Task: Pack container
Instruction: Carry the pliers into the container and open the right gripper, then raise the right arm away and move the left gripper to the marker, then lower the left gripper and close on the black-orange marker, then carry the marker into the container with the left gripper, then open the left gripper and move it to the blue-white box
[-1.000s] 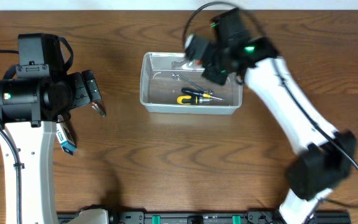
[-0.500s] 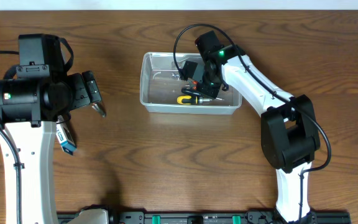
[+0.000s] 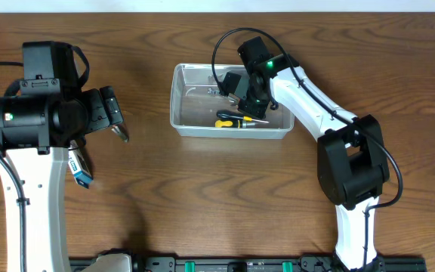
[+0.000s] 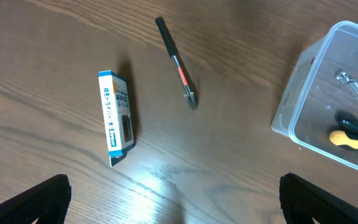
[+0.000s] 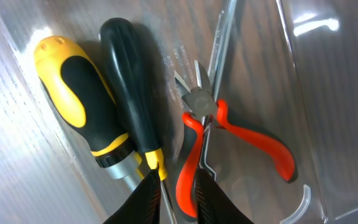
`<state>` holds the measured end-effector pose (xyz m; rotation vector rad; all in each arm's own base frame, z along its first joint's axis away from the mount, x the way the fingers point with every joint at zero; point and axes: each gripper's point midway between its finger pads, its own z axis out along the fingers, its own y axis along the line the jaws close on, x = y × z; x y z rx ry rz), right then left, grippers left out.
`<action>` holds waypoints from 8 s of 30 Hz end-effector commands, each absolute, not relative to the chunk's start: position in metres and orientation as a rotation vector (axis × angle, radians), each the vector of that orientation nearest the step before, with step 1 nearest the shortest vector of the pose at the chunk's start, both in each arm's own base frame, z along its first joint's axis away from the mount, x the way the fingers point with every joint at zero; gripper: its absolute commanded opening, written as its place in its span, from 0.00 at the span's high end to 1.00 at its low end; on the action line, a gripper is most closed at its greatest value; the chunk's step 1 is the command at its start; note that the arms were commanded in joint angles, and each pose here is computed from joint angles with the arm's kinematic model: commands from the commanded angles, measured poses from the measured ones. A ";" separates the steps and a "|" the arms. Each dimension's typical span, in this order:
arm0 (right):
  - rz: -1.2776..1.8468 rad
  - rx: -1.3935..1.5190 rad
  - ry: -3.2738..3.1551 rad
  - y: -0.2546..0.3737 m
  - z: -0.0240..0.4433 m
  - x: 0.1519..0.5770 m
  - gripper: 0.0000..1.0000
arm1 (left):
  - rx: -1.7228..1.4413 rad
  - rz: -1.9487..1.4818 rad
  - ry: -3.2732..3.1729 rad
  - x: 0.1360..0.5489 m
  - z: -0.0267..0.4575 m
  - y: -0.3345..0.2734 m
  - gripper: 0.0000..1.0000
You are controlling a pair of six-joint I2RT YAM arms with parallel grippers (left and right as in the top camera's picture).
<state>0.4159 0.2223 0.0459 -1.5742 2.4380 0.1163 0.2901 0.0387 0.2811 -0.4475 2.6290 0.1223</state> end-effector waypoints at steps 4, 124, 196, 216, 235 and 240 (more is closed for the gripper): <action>0.056 -1.375 2.347 0.222 0.142 0.442 0.78 | -0.452 0.125 2.618 0.289 0.285 0.040 0.02; 0.079 -0.173 2.526 -0.023 0.283 0.453 0.01 | -1.028 -0.085 3.085 0.344 -0.025 0.046 0.52; 0.079 -0.174 2.525 -0.023 0.283 0.453 0.01 | 1.771 -0.054 2.154 0.381 0.100 -0.198 0.94; 0.078 -0.173 2.525 -0.023 0.283 0.453 0.01 | 1.820 -0.073 2.241 0.381 0.056 -0.195 0.66; 0.078 -0.173 2.526 -0.023 0.283 0.453 0.01 | 0.340 0.253 2.369 0.420 0.288 -0.055 0.02; 0.078 -0.173 2.525 -0.023 0.283 0.453 0.01 | -0.187 0.246 2.484 0.372 0.291 0.030 0.02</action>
